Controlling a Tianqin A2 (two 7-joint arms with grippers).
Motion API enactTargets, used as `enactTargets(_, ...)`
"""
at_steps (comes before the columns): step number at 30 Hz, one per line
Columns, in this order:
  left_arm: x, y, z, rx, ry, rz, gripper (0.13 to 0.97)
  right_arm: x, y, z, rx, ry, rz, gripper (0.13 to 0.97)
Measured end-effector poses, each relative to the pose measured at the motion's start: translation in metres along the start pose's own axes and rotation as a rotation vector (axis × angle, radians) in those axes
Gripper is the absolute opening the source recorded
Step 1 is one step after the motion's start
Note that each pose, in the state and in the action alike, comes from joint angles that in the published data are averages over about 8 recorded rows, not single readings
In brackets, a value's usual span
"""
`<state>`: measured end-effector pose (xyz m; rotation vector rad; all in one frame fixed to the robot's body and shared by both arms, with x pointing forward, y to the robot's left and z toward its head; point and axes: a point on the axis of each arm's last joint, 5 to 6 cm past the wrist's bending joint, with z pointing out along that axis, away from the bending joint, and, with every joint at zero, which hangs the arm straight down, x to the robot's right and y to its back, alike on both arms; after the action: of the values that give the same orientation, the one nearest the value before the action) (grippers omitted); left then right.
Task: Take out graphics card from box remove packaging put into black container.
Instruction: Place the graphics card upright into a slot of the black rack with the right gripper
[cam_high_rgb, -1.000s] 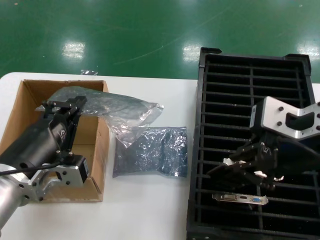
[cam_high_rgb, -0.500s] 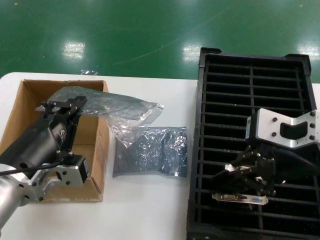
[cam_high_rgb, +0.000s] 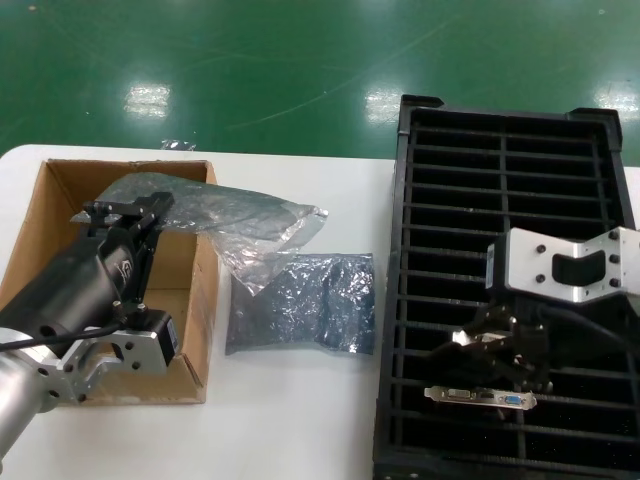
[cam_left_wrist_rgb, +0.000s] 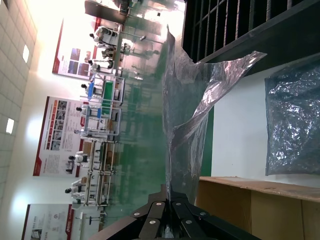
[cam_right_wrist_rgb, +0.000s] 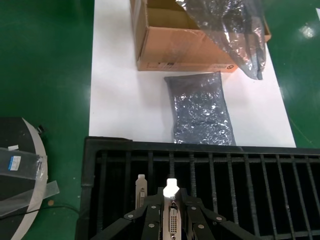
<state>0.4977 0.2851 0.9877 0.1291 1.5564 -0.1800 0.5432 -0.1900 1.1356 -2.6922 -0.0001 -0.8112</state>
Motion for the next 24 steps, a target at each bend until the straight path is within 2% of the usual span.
enactTargets(24,0.0000,0.0000,0.000,0.000,0.000,0.000,0.139,0.006,-0.012,0.019,-0.022,-0.011,-0.025,0.197)
